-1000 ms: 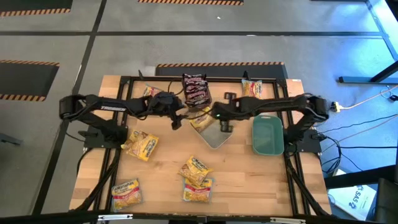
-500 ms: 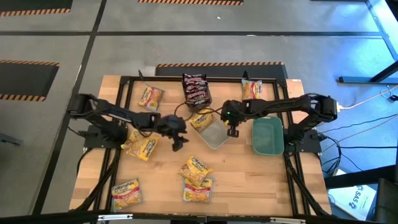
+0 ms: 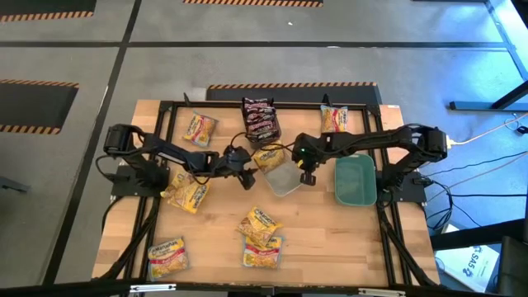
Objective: Sort Maruchan noodles
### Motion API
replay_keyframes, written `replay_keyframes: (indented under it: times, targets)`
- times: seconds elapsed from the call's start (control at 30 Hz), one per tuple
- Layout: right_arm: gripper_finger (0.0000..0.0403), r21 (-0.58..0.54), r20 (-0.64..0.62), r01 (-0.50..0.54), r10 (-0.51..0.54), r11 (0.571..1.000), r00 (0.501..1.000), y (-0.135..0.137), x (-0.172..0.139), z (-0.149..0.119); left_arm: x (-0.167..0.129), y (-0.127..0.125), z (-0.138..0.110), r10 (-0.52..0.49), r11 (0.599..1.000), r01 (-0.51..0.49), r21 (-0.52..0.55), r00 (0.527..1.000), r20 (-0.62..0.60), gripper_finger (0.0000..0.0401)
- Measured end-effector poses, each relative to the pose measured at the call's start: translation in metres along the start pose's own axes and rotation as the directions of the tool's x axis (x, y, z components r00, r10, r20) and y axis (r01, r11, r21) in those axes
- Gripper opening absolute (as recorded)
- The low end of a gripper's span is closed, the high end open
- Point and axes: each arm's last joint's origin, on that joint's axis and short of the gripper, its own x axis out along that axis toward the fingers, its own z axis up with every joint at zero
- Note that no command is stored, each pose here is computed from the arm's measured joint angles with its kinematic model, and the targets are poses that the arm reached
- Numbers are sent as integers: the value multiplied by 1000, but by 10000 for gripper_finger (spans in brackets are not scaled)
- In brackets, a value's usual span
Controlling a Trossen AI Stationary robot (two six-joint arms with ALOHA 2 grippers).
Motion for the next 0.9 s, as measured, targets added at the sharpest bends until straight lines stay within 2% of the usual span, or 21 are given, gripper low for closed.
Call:
replay_keyframes:
  times: [0.33, 0.53, 0.7, 0.9]
  targets:
    - [0, -95, 82, -43, 51, 995, 995, 28, 8, 9, 5, 17, 6, 87, 996, -87, -24, 996, 13, 229]
    - [0, -100, 83, 7, 1, 995, 997, 28, 9, 9, -6, 20, 10, 81, 997, -81, -12, 996, -28, 229]
    - [0, -101, 160, 34, -18, 994, 987, 29, -1, 21, -25, 10, 13, 44, 997, -42, 64, 999, -26, 229]
    - [0, -82, 159, 34, -20, 996, 987, 39, -9, 24, -44, -9, 9, -46, 986, 51, 158, 998, -35, 229]
